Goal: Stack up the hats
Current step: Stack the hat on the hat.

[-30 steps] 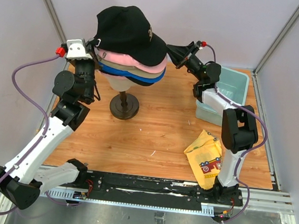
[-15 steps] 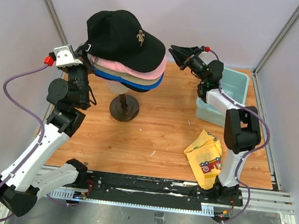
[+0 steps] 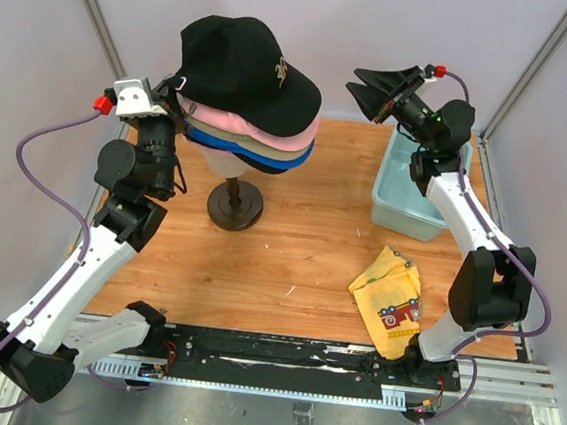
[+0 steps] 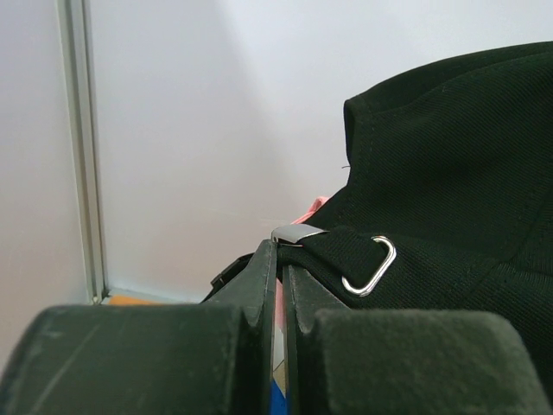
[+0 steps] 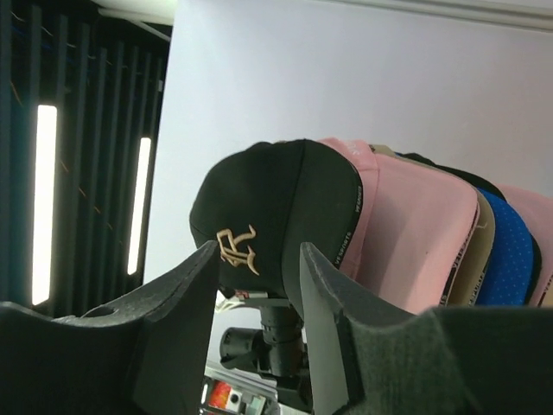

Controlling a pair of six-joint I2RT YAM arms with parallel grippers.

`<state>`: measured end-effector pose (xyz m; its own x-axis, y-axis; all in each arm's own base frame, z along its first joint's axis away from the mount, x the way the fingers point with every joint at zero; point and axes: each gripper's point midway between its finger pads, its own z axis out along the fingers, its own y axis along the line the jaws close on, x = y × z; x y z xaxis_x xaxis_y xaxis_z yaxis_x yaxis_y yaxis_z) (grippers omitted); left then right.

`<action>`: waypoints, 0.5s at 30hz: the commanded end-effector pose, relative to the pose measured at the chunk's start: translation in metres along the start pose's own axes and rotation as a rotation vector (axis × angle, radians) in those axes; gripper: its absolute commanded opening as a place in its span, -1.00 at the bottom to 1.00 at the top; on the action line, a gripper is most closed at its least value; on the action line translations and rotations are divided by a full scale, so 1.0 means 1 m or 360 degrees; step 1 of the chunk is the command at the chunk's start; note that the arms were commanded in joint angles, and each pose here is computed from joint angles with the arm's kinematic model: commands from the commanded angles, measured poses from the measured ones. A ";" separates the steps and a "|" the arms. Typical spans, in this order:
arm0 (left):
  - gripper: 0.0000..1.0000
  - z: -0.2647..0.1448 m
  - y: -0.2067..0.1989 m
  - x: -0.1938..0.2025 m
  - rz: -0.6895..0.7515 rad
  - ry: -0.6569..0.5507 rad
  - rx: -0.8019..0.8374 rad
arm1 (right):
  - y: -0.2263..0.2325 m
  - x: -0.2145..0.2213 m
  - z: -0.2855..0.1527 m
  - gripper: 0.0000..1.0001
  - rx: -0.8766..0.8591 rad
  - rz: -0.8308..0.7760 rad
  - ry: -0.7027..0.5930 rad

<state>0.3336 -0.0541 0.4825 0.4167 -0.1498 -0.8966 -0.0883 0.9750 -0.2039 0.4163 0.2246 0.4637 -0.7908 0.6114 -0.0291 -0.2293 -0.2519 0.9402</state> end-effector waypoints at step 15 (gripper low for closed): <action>-0.99 0.003 -0.001 -0.025 -0.0037 -0.0072 0.0018 | -0.017 0.080 0.020 -0.10 0.0103 -0.0103 0.0305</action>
<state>0.3321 -0.0566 0.4891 0.4227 -0.1527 -0.8933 -0.0690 0.9774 -0.1997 0.3859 0.2830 0.4365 -0.8630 0.4997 -0.0744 -0.1824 -0.1709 0.9683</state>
